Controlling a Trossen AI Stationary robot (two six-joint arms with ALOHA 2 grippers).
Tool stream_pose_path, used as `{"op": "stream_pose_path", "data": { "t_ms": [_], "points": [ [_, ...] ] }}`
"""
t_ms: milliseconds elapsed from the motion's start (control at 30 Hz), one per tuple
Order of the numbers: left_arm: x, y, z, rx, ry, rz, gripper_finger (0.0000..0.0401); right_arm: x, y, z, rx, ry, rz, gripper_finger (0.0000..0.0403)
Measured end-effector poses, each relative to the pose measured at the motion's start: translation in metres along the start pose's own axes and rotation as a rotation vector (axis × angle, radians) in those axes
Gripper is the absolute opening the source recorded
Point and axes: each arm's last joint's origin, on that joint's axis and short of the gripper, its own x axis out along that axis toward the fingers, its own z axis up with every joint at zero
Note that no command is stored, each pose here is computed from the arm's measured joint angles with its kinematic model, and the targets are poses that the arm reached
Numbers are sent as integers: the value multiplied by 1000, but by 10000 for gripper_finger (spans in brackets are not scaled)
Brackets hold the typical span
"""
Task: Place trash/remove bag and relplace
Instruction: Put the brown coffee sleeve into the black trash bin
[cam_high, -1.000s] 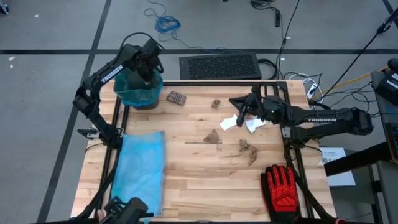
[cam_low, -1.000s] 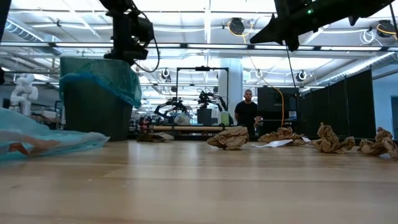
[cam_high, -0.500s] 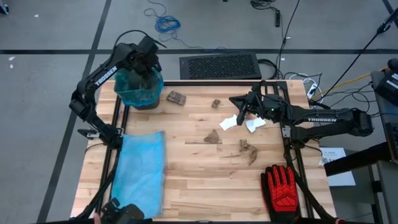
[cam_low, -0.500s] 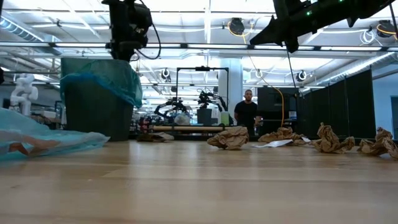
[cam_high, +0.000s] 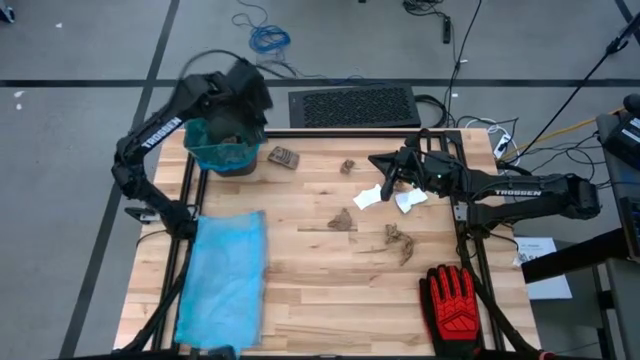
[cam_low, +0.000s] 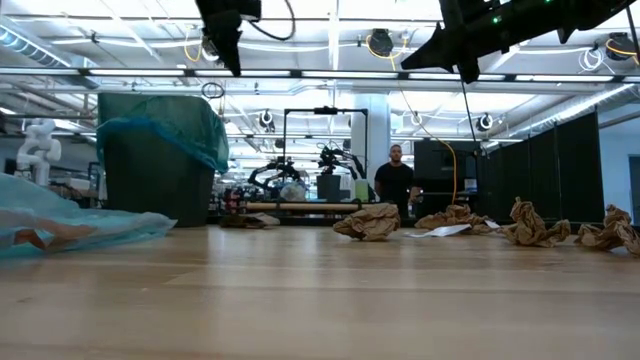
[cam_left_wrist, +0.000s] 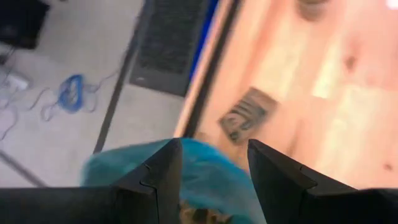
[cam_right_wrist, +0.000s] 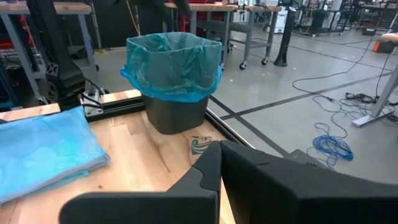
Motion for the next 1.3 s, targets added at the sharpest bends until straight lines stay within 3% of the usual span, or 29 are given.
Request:
{"op": "stream_pose_path", "data": {
  "t_ms": [200,400,733,933,1167,1300],
  "points": [
    [56,-47,8,148,147,-56,178,0,0,0,-16,1,0,18],
    [123,-76,-13,235,166,-96,178,0,0,0,-23,1,0,61],
    [184,-76,-47,288,101,-67,178,0,0,0,-26,2,0,107],
    [198,-73,-48,316,50,-67,178,0,0,0,-26,2,-1,112],
    [225,-76,-55,341,125,-116,178,0,0,0,-27,4,0,112],
    [237,-77,-53,343,115,-75,178,0,0,0,-26,1,-1,112]
  ]
}}
